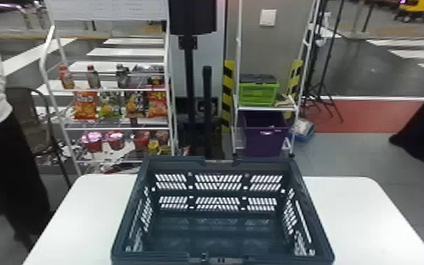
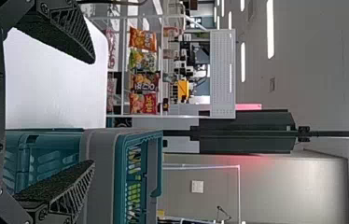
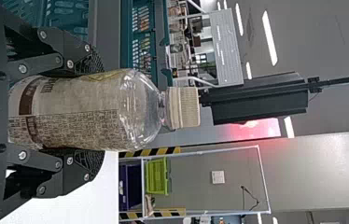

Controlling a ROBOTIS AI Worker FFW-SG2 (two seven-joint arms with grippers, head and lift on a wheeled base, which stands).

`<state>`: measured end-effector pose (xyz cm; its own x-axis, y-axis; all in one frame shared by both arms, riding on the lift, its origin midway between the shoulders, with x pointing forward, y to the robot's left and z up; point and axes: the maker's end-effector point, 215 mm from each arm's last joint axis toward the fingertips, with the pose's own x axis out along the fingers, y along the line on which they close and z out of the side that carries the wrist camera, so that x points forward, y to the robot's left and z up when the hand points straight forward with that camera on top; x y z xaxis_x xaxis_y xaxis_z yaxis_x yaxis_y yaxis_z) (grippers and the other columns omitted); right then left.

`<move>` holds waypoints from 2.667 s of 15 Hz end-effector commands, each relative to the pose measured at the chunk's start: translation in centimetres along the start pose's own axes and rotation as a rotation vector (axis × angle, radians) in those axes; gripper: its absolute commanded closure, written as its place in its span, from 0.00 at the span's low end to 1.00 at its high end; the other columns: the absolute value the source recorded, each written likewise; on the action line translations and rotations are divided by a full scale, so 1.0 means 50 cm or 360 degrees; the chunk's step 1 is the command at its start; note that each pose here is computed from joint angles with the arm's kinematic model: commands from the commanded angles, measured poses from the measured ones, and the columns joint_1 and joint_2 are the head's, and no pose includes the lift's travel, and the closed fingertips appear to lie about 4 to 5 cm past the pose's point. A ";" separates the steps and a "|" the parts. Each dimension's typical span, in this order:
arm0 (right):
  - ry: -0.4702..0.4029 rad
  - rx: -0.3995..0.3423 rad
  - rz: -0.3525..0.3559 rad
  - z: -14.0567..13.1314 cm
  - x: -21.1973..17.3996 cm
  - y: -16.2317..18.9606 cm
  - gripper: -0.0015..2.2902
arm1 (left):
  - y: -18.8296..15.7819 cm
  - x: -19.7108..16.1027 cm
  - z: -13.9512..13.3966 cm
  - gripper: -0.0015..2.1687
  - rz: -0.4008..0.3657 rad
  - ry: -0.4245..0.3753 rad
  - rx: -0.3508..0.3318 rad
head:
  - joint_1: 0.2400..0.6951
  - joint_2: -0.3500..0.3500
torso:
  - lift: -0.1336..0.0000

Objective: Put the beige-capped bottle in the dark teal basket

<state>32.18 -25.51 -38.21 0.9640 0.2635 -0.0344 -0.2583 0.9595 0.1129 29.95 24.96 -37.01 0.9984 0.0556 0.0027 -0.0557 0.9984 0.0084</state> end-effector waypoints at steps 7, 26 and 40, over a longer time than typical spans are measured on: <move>0.0005 -0.0008 0.0001 -0.002 0.006 -0.002 0.95 | 0.000 0.005 -0.002 0.05 0.0001 0.0009 0.0001 | 0.57 0.50 | 1.00; -0.0159 -0.0030 0.0196 0.205 0.185 0.115 0.95 | -0.026 0.003 -0.017 0.06 -0.0018 0.0039 -0.0003 | 0.57 0.50 | 1.00; 0.0434 0.0041 0.0278 0.145 0.477 0.316 0.95 | -0.022 -0.011 -0.044 0.05 -0.0033 0.0074 0.0002 | 0.57 0.50 | 1.00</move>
<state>51.35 -7.71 -29.27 0.8911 0.3988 -0.2167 -0.3724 0.9153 0.1533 29.40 23.84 -39.11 0.9984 0.0347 -0.0437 -0.0343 0.9994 0.0090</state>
